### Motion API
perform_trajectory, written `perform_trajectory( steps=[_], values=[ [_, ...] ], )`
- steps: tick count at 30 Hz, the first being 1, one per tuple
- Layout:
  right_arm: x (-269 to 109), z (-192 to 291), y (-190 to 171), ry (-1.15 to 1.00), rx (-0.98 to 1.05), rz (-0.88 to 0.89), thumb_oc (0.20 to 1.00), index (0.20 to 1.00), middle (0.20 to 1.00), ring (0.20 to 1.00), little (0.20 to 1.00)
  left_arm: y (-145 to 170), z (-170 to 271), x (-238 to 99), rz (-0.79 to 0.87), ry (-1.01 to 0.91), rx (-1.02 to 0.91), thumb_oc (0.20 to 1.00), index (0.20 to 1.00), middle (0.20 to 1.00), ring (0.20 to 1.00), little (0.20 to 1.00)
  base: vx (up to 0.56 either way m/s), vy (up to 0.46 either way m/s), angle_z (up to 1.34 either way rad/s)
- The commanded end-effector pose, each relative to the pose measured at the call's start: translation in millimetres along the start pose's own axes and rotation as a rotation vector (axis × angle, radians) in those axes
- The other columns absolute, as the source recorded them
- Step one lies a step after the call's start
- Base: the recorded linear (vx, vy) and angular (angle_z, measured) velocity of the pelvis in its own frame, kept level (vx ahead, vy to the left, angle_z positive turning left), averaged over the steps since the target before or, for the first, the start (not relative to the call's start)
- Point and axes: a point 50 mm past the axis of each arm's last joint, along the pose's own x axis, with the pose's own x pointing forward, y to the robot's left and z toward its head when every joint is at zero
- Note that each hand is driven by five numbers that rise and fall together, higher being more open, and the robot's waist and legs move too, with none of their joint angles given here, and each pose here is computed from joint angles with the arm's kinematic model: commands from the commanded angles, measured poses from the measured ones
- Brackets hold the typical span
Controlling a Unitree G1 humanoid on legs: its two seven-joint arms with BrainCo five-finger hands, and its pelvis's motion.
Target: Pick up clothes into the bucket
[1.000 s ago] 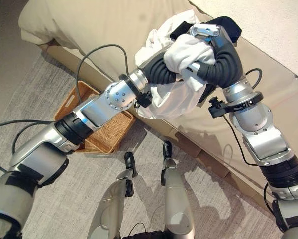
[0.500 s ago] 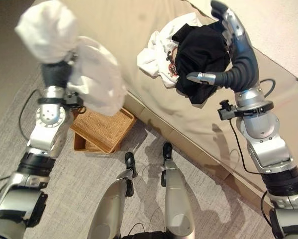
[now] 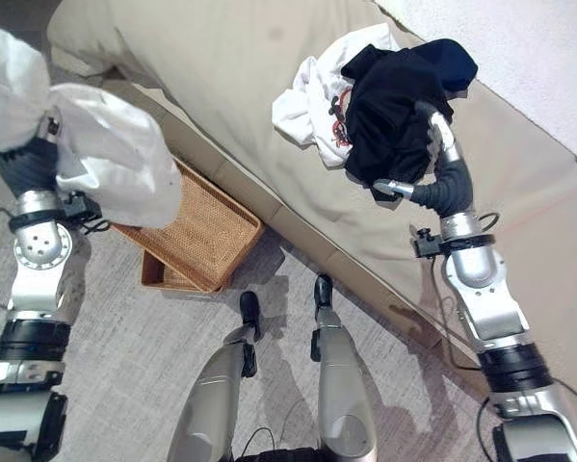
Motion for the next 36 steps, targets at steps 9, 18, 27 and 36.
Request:
perform_trajectory(
  steps=[9, 18, 27, 36],
  values=[
    [-2.3, 18.3, 6.7, -0.106, 0.033, -0.021, 1.0, 1.0, 1.0, 1.0, 1.0, 23.7, 28.3, 46.3, 0.137, -0.083, 0.146, 0.2, 0.2, 0.2, 0.2, 0.2, -0.01, 0.021, -0.01],
    [-2.4, 26.7, 9.0, -0.144, 0.036, -0.031, 1.0, 1.0, 1.0, 1.0, 1.0, 25.3, 26.6, 59.5, 0.177, -0.027, 0.157, 1.0, 1.0, 1.0, 1.0, 1.0, 0.02, 0.017, -0.08],
    [33.8, 83.1, -31.7, -0.398, -0.215, -0.348, 1.0, 1.0, 1.0, 1.0, 1.0, 19.7, 6.6, 51.5, 0.191, 0.06, 0.291, 1.0, 1.0, 1.0, 1.0, 1.0, -0.01, 0.012, -0.03],
    [58.8, 118.7, -58.2, -0.484, -0.308, -0.509, 1.0, 1.0, 1.0, 1.0, 1.0, 31.4, -13.5, 38.6, 0.232, 0.138, 0.393, 1.0, 1.0, 1.0, 1.0, 1.0, 0.0, -0.002, 0.02]
  ],
)
